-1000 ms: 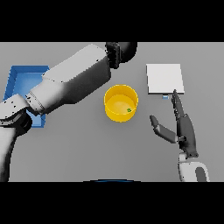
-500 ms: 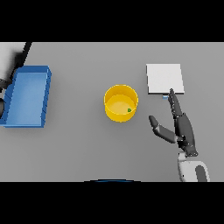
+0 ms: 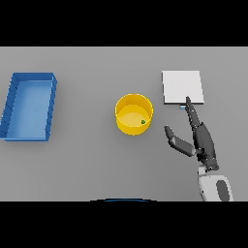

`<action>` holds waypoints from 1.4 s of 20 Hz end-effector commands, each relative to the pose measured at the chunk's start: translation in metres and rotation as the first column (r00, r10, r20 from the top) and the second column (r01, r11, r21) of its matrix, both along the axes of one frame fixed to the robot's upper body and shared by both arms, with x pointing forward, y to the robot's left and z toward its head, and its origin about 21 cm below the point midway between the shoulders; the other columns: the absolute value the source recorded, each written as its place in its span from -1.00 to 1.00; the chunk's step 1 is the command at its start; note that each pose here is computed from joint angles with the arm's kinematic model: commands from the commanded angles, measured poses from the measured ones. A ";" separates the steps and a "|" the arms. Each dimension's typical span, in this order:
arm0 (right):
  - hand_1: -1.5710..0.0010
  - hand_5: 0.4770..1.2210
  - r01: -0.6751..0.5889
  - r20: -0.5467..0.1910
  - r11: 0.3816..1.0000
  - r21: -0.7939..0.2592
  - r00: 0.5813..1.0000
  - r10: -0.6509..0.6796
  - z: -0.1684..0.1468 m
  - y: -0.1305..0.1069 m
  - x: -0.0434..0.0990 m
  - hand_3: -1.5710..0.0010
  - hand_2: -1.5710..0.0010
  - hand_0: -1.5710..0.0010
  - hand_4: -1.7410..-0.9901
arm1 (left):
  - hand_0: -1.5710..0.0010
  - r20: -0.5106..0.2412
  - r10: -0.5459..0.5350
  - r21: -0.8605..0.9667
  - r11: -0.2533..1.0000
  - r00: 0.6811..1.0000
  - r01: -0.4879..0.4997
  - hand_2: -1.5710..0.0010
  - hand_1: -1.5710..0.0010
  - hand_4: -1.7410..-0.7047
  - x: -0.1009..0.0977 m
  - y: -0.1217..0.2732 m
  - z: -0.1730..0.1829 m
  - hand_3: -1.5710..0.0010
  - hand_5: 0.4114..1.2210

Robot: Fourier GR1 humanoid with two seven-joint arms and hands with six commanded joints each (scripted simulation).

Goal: Pick up the red beaker and tilt it to pour out 1 green nut into yellow bowl. Pick up the yellow bowl and place it on the metallic measuring scale.

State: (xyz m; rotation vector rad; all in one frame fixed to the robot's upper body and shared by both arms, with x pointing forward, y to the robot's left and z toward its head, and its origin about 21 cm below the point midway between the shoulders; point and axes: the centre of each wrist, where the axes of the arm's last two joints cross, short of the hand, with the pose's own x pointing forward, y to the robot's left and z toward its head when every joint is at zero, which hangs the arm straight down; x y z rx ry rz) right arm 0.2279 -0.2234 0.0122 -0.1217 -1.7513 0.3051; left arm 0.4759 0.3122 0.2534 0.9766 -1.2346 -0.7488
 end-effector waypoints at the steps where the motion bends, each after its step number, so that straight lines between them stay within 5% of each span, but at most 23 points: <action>1: 1.00 -0.58 -0.001 -0.005 1.000 -0.006 1.000 0.001 0.002 -0.001 0.001 1.00 1.00 1.00 0.62 | -1.00 0.004 0.043 -0.059 0.997 0.999 -0.042 -1.00 -1.00 -1.00 -0.003 0.006 -0.011 -0.99 1.00; 4: 1.00 -0.52 -0.010 -0.004 1.000 0.010 1.000 0.010 0.000 0.001 0.000 1.00 1.00 1.00 0.62 | -1.00 -0.032 0.175 -0.212 0.961 0.984 -0.177 -1.00 -1.00 -1.00 -0.014 0.023 -0.044 -1.00 1.00; 11: 1.00 -0.46 -0.018 0.013 1.000 -0.012 1.000 0.018 -0.005 -0.004 -0.004 1.00 1.00 1.00 0.53 | -1.00 -0.094 0.251 -0.361 0.893 0.963 -0.268 -1.00 -1.00 -1.00 -0.072 0.034 -0.135 -1.00 1.00; 17: 1.00 -0.48 -0.006 0.002 1.000 -0.004 1.000 0.006 -0.004 -0.002 -0.002 1.00 1.00 1.00 0.55 | -1.00 -0.136 0.294 -0.409 0.853 0.946 -0.323 -1.00 -1.00 -1.00 -0.100 0.026 -0.155 -1.00 0.27; 19: 1.00 -0.48 -0.010 0.001 1.000 0.008 1.000 0.010 -0.001 -0.003 -0.001 1.00 1.00 1.00 0.56 | -1.00 -0.165 0.286 -0.412 0.849 0.944 -0.330 -0.94 -1.00 -0.58 -0.108 0.027 -0.154 -0.94 0.00; 20: 1.00 -0.48 -0.014 -0.004 1.000 0.014 1.000 0.014 -0.001 -0.001 0.000 1.00 1.00 1.00 0.57 | -0.87 -0.164 0.227 -0.409 0.870 0.960 -0.275 -0.63 -0.71 -0.28 -0.111 0.028 -0.148 -0.68 -0.10; 23: 1.00 -0.48 -0.003 -0.010 1.000 0.008 1.000 0.003 -0.005 -0.002 -0.001 1.00 1.00 1.00 0.57 | 0.04 -0.211 0.104 -0.482 0.854 0.972 -0.196 0.17 0.12 0.33 -0.119 0.033 -0.146 0.14 -0.33; 28: 1.00 -0.50 -0.004 -0.001 1.000 -0.015 1.000 0.004 -0.001 -0.005 0.002 1.00 1.00 1.00 0.56 | 0.69 -0.317 0.106 -0.340 0.915 0.943 -0.217 0.73 0.71 0.76 -0.116 0.031 -0.147 0.72 -0.47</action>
